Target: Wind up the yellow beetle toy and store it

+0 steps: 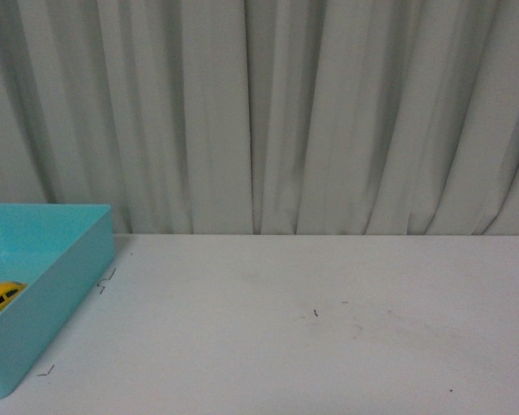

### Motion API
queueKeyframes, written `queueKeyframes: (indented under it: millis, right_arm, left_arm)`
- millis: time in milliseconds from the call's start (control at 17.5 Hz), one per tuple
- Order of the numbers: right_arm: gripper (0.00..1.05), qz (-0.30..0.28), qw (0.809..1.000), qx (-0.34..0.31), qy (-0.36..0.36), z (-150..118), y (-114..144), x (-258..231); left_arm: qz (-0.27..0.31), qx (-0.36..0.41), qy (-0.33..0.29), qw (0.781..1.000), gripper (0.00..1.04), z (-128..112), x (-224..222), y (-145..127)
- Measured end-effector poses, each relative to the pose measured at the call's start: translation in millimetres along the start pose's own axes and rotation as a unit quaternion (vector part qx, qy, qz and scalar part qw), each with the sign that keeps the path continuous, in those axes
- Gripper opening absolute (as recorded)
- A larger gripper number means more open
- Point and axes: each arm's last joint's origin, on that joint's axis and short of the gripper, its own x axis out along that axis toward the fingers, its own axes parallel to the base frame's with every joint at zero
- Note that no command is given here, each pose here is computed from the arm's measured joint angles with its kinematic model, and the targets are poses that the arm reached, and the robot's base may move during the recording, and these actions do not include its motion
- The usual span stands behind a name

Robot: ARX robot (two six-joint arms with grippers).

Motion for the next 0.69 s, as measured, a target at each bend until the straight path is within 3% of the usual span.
queueKeyframes:
  millis: [685]
  right_arm:
    - [0.98, 0.0, 1.0, 0.0, 0.0, 0.0, 0.0, 0.0]
  left_arm:
    - [0.0, 0.0, 0.0, 1.0, 0.98, 0.0, 0.0, 0.0]
